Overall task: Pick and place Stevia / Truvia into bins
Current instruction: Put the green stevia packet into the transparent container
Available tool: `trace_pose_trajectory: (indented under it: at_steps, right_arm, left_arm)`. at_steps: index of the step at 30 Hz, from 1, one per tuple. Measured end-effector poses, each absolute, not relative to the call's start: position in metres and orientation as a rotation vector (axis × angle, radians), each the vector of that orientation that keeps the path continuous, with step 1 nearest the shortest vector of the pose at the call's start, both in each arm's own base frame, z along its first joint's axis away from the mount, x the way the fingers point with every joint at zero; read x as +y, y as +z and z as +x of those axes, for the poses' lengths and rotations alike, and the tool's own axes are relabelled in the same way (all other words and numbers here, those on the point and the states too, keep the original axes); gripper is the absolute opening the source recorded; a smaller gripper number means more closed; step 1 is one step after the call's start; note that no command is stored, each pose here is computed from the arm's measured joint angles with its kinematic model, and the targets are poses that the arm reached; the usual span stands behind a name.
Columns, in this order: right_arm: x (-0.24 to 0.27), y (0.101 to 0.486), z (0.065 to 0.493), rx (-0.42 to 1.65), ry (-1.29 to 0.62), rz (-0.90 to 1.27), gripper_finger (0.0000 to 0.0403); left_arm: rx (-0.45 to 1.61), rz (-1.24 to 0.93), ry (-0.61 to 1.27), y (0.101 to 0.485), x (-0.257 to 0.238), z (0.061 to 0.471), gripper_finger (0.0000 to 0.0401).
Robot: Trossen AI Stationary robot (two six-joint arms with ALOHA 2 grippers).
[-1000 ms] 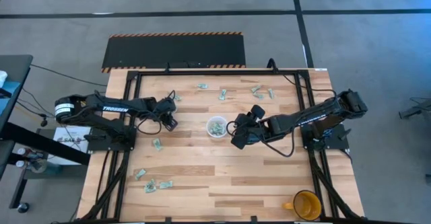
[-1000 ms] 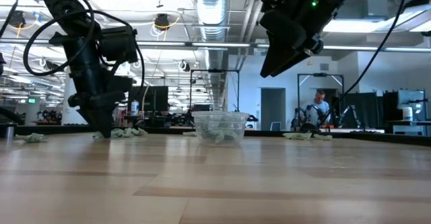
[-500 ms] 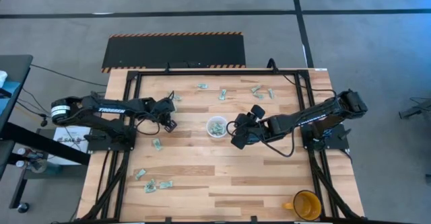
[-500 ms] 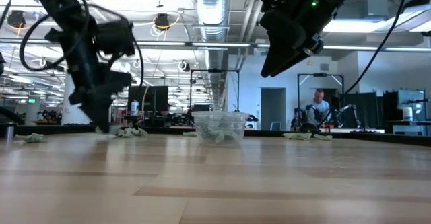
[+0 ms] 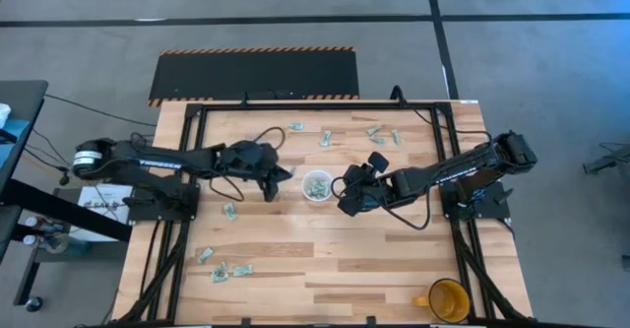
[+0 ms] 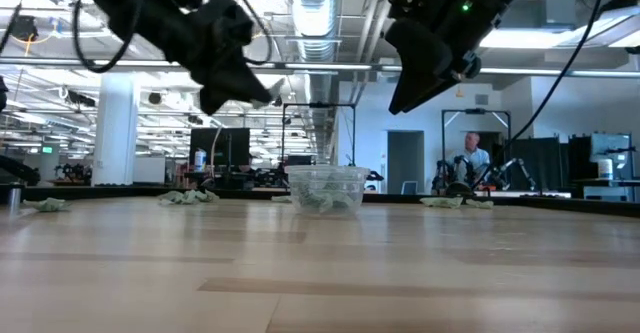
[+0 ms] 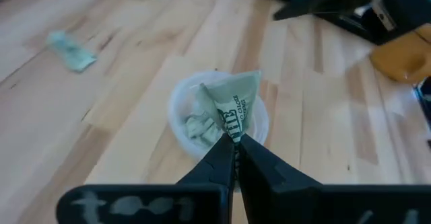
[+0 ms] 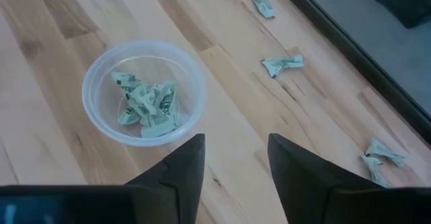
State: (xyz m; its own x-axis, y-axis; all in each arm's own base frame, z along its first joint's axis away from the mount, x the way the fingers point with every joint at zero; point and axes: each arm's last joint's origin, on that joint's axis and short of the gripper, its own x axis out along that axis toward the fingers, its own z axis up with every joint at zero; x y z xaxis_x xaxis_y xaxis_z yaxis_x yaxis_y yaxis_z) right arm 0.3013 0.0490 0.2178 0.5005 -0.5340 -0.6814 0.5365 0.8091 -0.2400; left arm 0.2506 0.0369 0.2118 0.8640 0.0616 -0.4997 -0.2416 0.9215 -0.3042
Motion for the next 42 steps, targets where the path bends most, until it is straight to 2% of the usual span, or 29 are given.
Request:
trace_pose_trajectory:
  at_steps: [13,26,29,36,42]
  right_arm:
    - [0.050,0.216,0.296,0.843,-0.690,-0.012,0.0140]
    - [0.050,0.214,0.291,0.864,-0.741,-0.008,0.0133]
    - [0.050,0.214,0.291,0.863,-0.741,-0.007,0.0134]
    - [0.050,0.214,0.291,0.861,-0.740,-0.006,0.0133]
    - [0.050,0.214,0.291,0.861,-0.740,-0.006,0.0134]
  left_arm:
    - [0.863,-0.194,0.068,0.187,0.043,0.337,0.0000]
    - [0.886,-0.161,0.053,0.186,0.045,0.346,0.0002]
    - [0.885,-0.148,0.038,0.186,0.044,0.346,0.0018]
    - [0.891,-0.123,0.053,0.185,0.046,0.345,0.0090]
    - [1.055,-0.187,0.109,0.206,0.057,0.326,0.0134]
